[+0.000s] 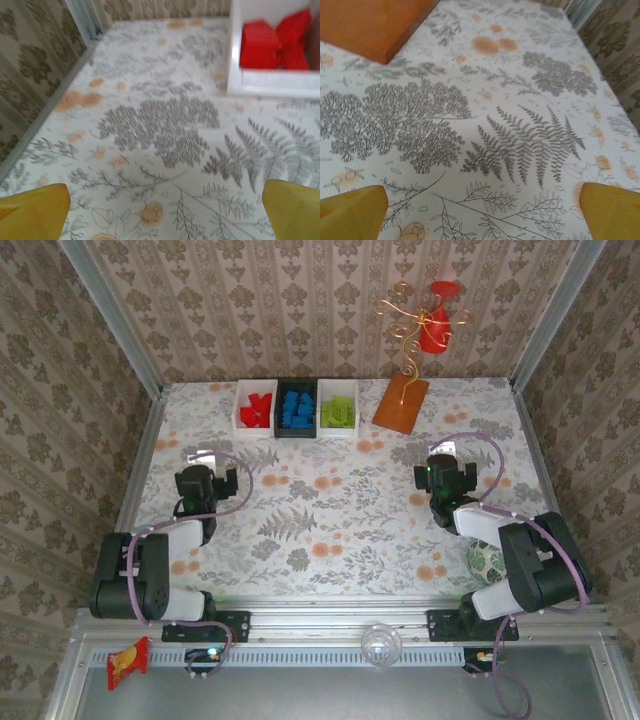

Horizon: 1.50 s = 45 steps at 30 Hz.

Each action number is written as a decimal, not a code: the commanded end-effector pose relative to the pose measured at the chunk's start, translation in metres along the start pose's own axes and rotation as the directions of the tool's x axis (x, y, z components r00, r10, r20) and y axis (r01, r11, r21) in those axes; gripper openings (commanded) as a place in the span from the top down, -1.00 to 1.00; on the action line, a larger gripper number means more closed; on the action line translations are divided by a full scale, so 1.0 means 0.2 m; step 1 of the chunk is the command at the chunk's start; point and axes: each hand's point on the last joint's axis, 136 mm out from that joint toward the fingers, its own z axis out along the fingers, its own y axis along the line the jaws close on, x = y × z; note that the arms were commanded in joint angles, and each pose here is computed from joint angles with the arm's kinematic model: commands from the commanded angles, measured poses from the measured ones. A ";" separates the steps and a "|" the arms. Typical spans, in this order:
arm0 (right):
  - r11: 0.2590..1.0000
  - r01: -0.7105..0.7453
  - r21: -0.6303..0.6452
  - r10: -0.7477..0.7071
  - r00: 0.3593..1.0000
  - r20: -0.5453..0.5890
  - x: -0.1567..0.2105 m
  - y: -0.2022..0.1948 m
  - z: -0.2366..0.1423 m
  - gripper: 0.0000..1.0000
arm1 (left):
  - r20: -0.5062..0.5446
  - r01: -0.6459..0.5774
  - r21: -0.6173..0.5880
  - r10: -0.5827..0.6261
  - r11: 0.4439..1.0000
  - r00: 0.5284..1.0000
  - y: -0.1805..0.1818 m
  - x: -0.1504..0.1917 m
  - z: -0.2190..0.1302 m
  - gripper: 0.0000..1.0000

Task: Sort the legos into containers by color
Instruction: Reset both arms

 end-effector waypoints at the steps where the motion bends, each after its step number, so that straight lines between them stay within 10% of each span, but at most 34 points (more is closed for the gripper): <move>1: 0.996 -0.049 -0.068 0.059 0.986 0.157 -0.15 0.02 -0.02 -1.00 | 0.088 -0.030 -0.003 0.030 1.000 0.996 0.01 -0.14 0.02 -1.00; 9: 0.965 -0.204 -0.164 0.234 0.954 0.189 -0.05 -0.06 0.06 -1.00 | 0.264 0.020 0.044 -0.031 0.999 0.964 0.06 -0.06 0.01 -1.00; 14: 0.955 -0.209 -0.210 0.243 0.958 0.152 -0.04 -0.06 0.08 -1.00 | 0.133 0.052 0.012 -0.053 0.999 0.990 0.09 -0.03 0.08 -1.00; 45: 0.956 -0.198 -0.217 0.234 0.960 0.156 -0.04 -0.05 0.08 -1.00 | 0.147 0.002 -0.034 0.004 0.999 0.989 0.07 -0.05 0.09 -1.00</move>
